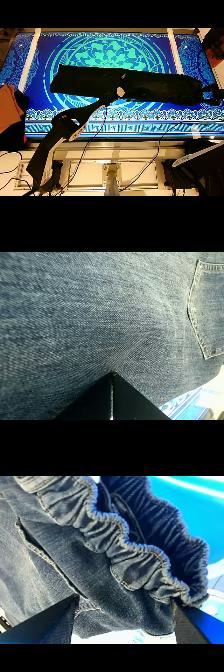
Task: Fold the clothes and pants, and hang the long-sleeved shirts on hangers.
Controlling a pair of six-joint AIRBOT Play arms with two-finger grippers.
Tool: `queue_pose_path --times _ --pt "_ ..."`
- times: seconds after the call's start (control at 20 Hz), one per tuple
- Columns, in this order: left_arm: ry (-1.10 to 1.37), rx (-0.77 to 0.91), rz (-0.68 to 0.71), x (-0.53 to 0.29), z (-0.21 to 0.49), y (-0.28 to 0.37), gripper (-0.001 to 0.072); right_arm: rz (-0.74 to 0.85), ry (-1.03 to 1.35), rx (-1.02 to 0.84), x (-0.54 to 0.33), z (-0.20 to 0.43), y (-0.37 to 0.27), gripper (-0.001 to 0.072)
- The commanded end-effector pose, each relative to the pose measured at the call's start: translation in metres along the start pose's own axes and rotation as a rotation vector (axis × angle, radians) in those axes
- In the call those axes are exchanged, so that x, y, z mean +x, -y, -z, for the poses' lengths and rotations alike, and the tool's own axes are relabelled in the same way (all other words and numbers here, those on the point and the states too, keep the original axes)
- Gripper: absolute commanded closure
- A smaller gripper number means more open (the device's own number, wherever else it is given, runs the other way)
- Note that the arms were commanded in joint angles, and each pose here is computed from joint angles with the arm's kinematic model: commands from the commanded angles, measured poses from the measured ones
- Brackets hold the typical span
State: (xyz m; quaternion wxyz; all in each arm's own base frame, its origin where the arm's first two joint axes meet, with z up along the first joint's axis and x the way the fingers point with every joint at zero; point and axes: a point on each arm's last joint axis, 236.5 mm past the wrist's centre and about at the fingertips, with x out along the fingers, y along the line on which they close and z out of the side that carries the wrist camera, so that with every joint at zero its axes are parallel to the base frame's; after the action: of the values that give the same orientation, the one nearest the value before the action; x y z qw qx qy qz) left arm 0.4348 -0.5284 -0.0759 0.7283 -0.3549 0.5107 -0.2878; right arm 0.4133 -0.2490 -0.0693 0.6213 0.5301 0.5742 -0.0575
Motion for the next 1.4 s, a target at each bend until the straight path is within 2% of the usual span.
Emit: queue_pose_path --times 0.0,0.35,0.65,0.75,0.95,1.0,1.1,1.15,1.25,1.35 --pt "-0.002 -0.005 -0.002 0.000 0.000 -0.001 0.0689 0.002 0.021 -0.023 -0.013 -0.005 -0.005 0.0098" --pt "0.004 -0.002 0.010 -0.003 -0.003 0.006 0.0688 0.037 -0.101 0.071 -0.035 0.027 0.036 0.0097" --pt "0.052 0.008 0.029 -0.009 -0.015 0.017 0.0688 0.008 -0.056 0.033 -0.007 0.008 0.030 0.0098" --pt "0.074 0.007 0.033 -0.009 -0.020 0.018 0.0688 0.014 -0.065 0.023 0.010 0.005 0.027 0.0147" --pt "0.102 0.006 0.034 -0.010 -0.028 0.017 0.0688 0.030 -0.057 -0.016 0.035 -0.001 0.015 0.0168" --pt "0.108 0.004 0.033 -0.009 -0.029 0.016 0.0688 0.028 -0.045 -0.024 0.036 -0.004 0.011 0.0239" --pt "0.107 0.001 0.027 -0.006 -0.028 0.011 0.0688 0.030 -0.032 -0.039 0.033 -0.007 0.006 0.0562" --pt "0.104 0.000 0.024 -0.005 -0.027 0.009 0.0689 0.027 -0.025 -0.048 0.028 -0.009 0.002 0.0666" --pt "0.100 -0.001 0.020 -0.004 -0.026 0.007 0.0689 0.000 0.010 -0.064 0.015 -0.013 -0.015 0.0684" --pt "0.100 -0.001 0.019 -0.004 -0.027 0.006 0.0689 -0.105 0.052 -0.115 -0.005 -0.012 -0.054 0.0684"
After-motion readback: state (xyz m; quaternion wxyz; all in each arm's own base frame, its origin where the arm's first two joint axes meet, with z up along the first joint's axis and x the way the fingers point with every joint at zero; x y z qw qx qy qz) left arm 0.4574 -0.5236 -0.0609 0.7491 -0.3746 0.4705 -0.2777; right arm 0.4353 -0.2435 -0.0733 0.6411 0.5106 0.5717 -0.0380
